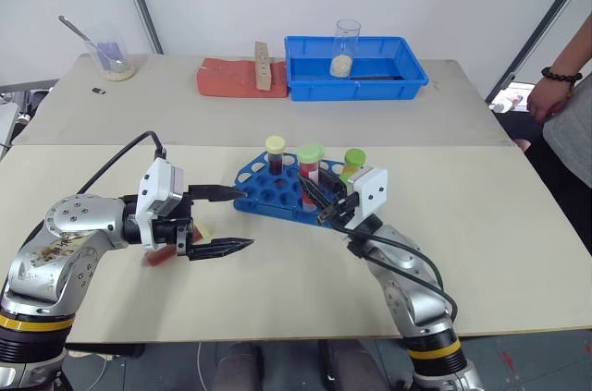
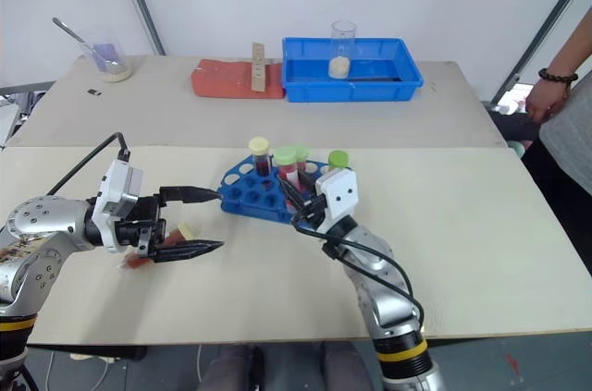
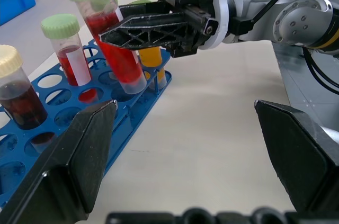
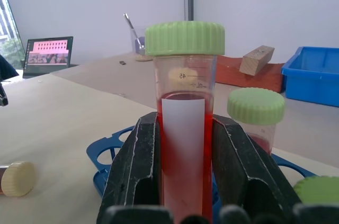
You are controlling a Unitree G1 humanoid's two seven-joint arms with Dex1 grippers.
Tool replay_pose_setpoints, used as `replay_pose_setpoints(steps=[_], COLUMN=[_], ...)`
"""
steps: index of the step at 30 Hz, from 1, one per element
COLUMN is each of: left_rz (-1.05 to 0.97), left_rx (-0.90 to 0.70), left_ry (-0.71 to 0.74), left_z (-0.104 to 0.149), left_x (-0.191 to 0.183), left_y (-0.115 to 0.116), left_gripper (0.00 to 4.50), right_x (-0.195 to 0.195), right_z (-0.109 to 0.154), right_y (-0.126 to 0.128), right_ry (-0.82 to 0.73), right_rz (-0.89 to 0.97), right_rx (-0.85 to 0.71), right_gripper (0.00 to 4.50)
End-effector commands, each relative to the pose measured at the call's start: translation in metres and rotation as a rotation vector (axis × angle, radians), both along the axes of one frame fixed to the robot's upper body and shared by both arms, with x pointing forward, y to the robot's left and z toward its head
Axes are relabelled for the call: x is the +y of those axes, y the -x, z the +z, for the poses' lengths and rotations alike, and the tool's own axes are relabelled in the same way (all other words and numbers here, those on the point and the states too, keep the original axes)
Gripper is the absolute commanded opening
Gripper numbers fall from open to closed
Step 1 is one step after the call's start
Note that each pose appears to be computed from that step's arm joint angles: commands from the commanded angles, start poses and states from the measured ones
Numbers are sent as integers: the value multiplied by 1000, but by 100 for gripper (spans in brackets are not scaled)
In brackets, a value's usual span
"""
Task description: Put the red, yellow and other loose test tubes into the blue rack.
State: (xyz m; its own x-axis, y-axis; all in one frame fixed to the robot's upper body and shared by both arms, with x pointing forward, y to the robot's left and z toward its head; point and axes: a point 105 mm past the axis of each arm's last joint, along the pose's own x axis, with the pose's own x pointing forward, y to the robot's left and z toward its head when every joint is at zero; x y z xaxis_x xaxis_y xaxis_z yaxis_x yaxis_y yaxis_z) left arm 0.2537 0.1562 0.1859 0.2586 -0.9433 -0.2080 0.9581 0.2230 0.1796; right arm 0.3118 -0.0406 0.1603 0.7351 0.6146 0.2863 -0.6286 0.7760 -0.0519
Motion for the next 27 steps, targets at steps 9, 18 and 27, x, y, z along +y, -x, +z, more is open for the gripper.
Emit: replay_pose_setpoints(steps=[9,18,27], left_rz=[-22,-12,-13], left_rx=[-32,-36,-31], left_ry=[-14,-20,-21], left_z=[7,8,8], left_x=[-1,0,0], left_y=[2,1,2], left_gripper=[450,450,450], right_x=[3,-3,5], right_z=[4,0,-5], right_y=[0,-6,-4], right_ry=[-37,-25,-65], right_rz=[-34,-69,-70], right_rx=[-70,-86,-64], right_gripper=[95,95,95])
